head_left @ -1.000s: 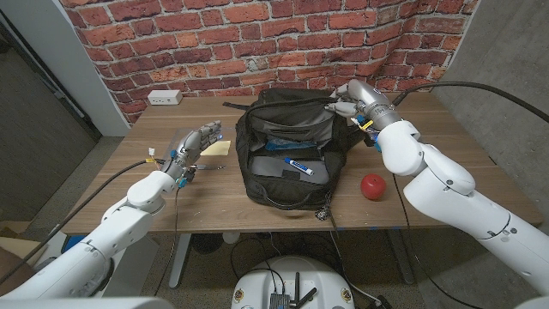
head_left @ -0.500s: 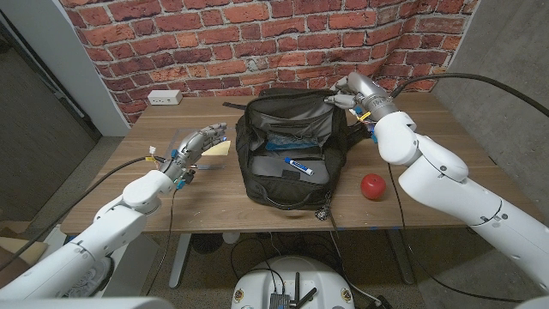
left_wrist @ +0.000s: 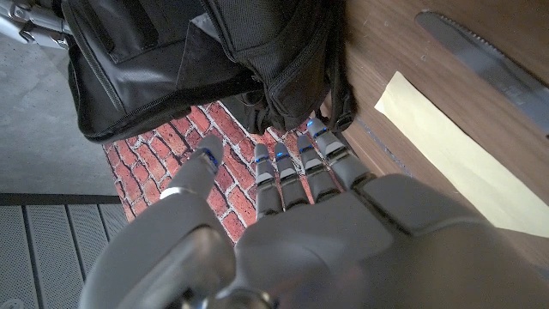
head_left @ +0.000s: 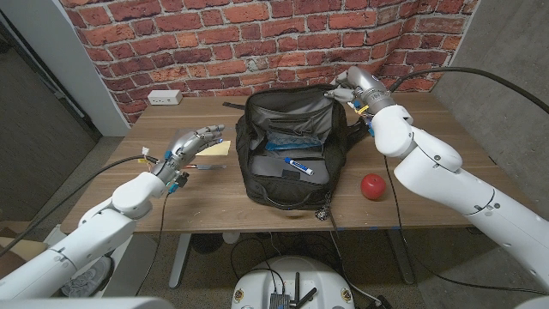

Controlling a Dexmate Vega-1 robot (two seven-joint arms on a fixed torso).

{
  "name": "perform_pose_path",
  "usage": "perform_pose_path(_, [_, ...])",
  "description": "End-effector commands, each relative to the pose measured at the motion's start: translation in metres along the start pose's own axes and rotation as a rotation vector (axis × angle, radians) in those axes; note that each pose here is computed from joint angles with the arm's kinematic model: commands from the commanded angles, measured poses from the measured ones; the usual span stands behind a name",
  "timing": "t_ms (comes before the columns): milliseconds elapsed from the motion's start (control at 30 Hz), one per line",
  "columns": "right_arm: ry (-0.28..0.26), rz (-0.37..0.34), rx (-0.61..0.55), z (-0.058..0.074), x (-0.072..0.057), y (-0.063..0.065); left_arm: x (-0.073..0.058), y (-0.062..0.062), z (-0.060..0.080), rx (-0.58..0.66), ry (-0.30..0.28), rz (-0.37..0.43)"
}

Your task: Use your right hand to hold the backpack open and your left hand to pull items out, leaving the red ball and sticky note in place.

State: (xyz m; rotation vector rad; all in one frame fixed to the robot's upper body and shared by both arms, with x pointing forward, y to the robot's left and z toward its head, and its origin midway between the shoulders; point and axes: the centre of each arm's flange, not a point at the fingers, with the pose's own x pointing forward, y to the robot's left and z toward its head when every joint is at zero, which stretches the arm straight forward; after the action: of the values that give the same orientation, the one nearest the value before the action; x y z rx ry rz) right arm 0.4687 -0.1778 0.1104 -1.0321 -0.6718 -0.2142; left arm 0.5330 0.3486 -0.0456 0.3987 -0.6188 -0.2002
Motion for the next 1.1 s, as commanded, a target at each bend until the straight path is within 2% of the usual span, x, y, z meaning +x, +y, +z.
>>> perform_pose_path(33, [0.011,-0.004,0.013,0.001,0.010,0.001,-0.015,-0.001,0.016,0.085,-0.027,-0.005])
perform_pose_path(400, [0.021,-0.017,0.039,0.000,0.016,-0.001,-0.020,-0.006,0.038,0.198,-0.059,-0.032])
perform_pose_path(1100, [-0.006,-0.026,0.057,0.005,0.027,0.003,-0.029,-0.022,0.077,0.414,-0.106,-0.133])
